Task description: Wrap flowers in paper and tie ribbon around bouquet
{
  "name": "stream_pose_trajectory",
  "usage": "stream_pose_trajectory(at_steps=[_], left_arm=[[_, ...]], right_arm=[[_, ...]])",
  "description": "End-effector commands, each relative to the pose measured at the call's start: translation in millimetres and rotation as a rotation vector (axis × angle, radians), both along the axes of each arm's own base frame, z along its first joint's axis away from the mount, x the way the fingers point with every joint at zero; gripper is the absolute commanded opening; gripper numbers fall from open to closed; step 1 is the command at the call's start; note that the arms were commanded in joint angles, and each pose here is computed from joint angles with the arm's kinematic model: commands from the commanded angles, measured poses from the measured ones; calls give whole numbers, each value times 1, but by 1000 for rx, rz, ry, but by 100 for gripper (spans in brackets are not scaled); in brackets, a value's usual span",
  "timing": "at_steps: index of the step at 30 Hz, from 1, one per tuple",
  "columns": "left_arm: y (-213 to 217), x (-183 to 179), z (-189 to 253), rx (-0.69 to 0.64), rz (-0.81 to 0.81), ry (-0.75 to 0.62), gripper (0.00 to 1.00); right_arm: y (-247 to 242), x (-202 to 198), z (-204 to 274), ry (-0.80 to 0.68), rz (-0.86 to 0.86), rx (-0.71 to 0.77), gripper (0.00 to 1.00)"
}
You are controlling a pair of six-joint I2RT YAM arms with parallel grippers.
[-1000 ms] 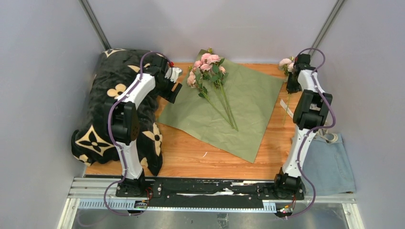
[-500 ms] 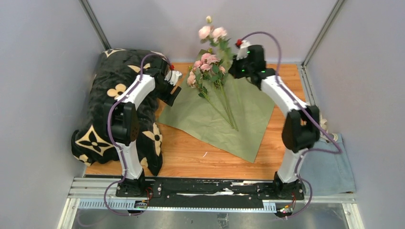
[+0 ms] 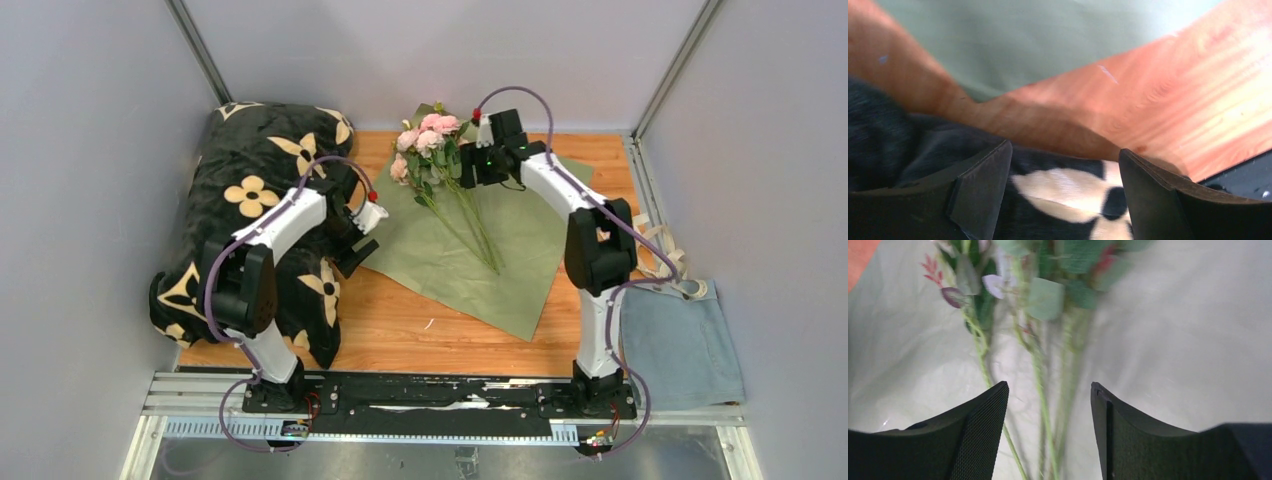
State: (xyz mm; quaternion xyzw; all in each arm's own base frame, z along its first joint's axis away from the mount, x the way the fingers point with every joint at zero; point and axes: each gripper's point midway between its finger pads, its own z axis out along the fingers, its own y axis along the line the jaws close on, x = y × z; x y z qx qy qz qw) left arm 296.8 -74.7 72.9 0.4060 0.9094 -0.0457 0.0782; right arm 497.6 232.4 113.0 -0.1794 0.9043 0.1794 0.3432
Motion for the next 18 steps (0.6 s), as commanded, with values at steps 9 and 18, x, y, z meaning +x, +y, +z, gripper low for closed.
stream_pose_trajectory(at_steps=[9,18], left_arm=[[-28,-46,19,314,-518,-108,87],[-102,-67,34,47,-1020,-361,86]], right_arm=[[-231,-67,-5,252,-612,12,59],[-151,-144,2,321,-382,192,57]])
